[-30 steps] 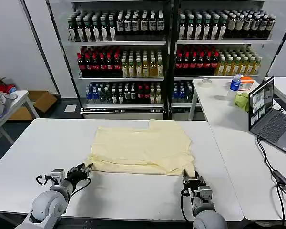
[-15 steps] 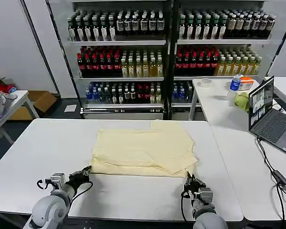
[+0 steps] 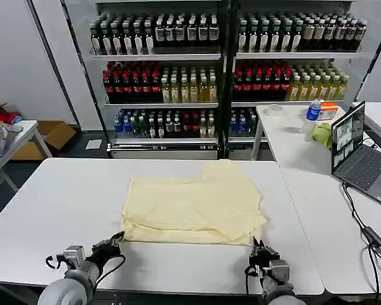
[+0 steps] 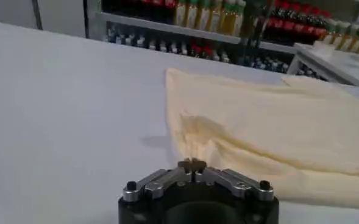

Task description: Fold and organize the clothes.

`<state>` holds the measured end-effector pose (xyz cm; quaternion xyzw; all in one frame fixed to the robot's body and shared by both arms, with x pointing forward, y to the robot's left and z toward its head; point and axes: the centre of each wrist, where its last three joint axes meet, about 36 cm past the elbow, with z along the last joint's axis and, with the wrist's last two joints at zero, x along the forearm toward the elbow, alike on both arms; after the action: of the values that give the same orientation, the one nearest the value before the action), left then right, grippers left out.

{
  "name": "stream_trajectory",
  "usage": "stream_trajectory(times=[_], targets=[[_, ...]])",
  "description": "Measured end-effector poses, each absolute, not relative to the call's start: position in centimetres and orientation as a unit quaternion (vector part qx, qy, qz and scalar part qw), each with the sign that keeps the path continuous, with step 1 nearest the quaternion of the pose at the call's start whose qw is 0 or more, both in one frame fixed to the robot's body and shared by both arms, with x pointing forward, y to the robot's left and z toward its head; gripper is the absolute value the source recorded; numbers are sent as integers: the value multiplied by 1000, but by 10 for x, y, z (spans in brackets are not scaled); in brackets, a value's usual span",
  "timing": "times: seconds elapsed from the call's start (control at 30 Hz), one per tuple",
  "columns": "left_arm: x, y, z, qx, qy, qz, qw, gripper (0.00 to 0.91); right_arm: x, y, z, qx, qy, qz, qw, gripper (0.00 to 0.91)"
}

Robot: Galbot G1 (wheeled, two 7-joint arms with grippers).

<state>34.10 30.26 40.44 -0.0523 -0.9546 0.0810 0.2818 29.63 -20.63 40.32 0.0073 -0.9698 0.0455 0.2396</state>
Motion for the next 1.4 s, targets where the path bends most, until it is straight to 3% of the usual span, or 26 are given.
stream_trajectory(times=[0.7,0.73,0.77,0.8,0.83,0.87,0.9,1.4], targets=[[255,306,428,-24,-948,79,308,10,228,-212,432,38,-960,75,265,0],[253,307,429,-22,-947,77,311,10,226,-211,433,39,-960,76,267,81],[250,309,429,-19,-947,76,312,10,225,-210,434,40,-959,76,269,504],[248,310,430,-17,-946,74,314,10,223,-210,435,42,-959,75,271,766],[246,311,431,-15,-946,73,315,111,222,-210,436,43,-958,76,273,907],[244,311,431,-13,-946,73,316,252,221,-210,438,43,-958,76,274,907],[243,311,431,-11,-946,72,317,907,220,-210,439,44,-957,78,274,907],[244,321,444,6,-949,49,311,907,214,-214,469,47,-963,88,250,907]])
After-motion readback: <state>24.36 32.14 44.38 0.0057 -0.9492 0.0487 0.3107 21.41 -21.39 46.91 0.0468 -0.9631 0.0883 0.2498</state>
